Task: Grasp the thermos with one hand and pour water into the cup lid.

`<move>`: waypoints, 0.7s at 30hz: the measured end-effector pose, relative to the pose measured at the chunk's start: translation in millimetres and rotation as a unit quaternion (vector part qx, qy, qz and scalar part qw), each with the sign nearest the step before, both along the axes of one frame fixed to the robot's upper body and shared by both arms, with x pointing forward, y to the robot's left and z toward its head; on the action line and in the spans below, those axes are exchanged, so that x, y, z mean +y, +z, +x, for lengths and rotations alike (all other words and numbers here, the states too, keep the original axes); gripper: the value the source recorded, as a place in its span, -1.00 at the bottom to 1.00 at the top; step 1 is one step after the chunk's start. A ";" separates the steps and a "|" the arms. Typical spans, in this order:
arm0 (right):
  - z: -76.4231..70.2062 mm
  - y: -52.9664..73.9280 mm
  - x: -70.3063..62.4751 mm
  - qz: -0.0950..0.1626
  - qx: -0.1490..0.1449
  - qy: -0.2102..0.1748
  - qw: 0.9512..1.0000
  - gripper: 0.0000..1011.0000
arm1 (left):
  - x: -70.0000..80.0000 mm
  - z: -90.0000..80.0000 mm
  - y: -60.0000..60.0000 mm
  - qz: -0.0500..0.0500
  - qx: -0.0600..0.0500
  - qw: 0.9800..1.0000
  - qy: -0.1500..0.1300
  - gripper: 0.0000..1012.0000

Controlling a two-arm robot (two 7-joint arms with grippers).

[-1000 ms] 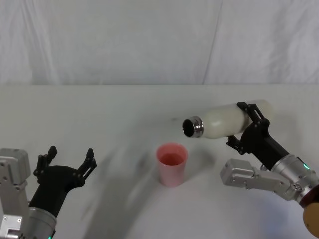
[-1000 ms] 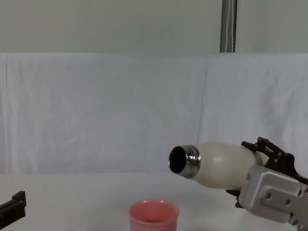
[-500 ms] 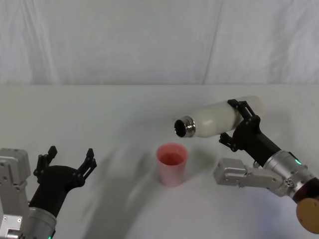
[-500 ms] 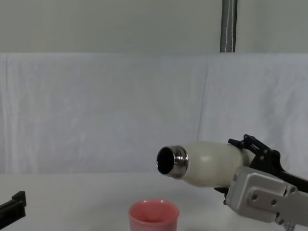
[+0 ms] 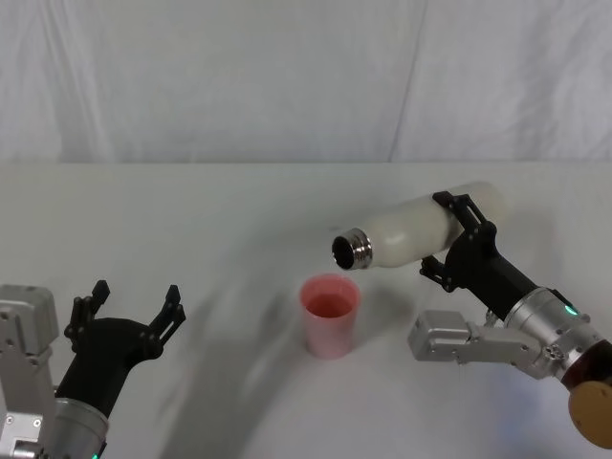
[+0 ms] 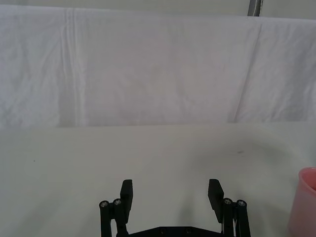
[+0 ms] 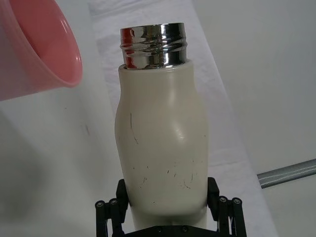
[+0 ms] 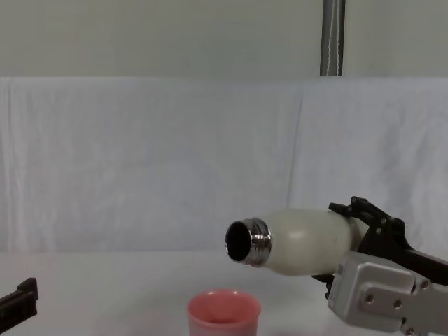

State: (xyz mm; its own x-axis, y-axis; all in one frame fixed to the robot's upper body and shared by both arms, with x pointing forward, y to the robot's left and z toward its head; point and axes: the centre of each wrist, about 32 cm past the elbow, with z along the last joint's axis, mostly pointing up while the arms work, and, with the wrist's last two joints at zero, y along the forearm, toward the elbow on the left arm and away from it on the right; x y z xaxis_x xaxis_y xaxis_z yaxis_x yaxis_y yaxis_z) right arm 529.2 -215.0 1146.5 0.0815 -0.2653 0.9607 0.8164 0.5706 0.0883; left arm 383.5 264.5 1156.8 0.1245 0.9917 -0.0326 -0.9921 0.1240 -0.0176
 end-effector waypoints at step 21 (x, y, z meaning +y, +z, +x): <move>0.3 -1.8 -2.7 -0.023 -0.020 -0.004 1.000 0.91 | 0.0 0.0 0.0 0.000 0.000 1.000 0.000 0.98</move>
State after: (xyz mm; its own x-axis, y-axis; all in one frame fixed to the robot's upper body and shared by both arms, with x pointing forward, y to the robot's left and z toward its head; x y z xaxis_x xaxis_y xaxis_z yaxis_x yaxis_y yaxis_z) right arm 529.5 -217.7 1144.7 0.0408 -0.2219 0.9742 0.8171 0.5686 0.0953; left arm 383.5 264.5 1156.8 0.1245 0.9917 -0.0326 -0.9921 0.1239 -0.0176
